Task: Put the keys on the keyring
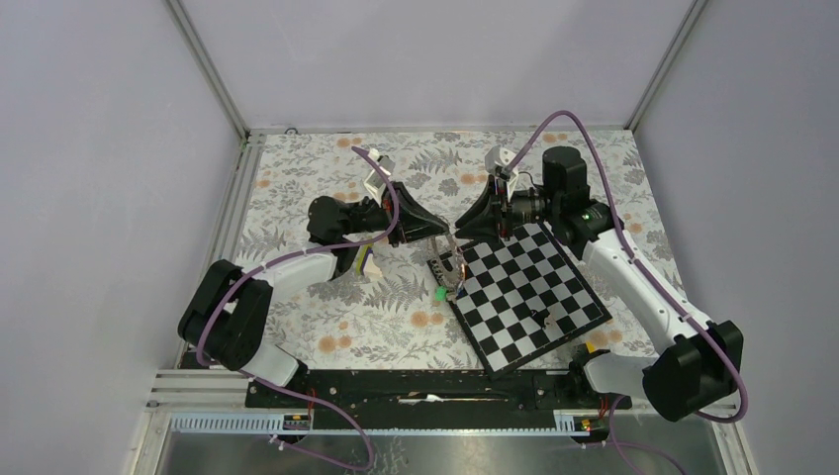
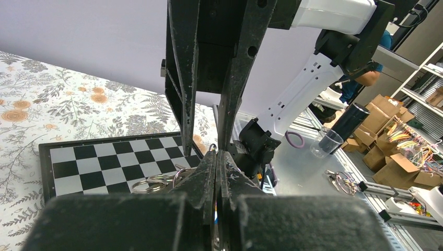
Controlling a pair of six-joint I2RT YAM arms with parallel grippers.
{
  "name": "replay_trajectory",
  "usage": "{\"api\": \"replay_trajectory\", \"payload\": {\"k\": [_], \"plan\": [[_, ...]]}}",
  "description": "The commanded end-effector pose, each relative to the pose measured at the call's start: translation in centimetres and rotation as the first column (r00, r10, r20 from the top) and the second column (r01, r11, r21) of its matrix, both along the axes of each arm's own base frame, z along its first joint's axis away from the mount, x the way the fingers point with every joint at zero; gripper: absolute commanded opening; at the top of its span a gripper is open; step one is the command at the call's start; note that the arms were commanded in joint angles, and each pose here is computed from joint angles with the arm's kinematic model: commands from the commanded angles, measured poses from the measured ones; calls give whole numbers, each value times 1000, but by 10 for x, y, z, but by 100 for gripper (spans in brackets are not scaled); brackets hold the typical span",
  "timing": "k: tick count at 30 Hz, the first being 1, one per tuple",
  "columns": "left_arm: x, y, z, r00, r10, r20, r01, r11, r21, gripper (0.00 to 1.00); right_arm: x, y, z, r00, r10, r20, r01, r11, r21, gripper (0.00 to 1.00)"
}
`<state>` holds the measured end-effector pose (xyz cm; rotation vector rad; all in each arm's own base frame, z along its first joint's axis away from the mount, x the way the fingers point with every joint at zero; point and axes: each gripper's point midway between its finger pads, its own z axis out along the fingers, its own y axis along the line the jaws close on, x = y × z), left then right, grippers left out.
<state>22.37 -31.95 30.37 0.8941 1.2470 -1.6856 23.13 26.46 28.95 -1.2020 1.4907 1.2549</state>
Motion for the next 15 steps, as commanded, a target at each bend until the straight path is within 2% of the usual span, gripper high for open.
{"api": "replay_trajectory", "payload": {"k": [1, 15], "plan": [[-2, 1, 18, 997, 23, 69, -18, 997, -69, 0, -1, 6, 2, 1000, 28, 12, -28, 999, 18, 36], [-2, -1, 16, 998, 17, 63, -12, 998, -69, 0, -3, 10, -4, 999, 42, -3, -42, 999, 12, 29]]}}
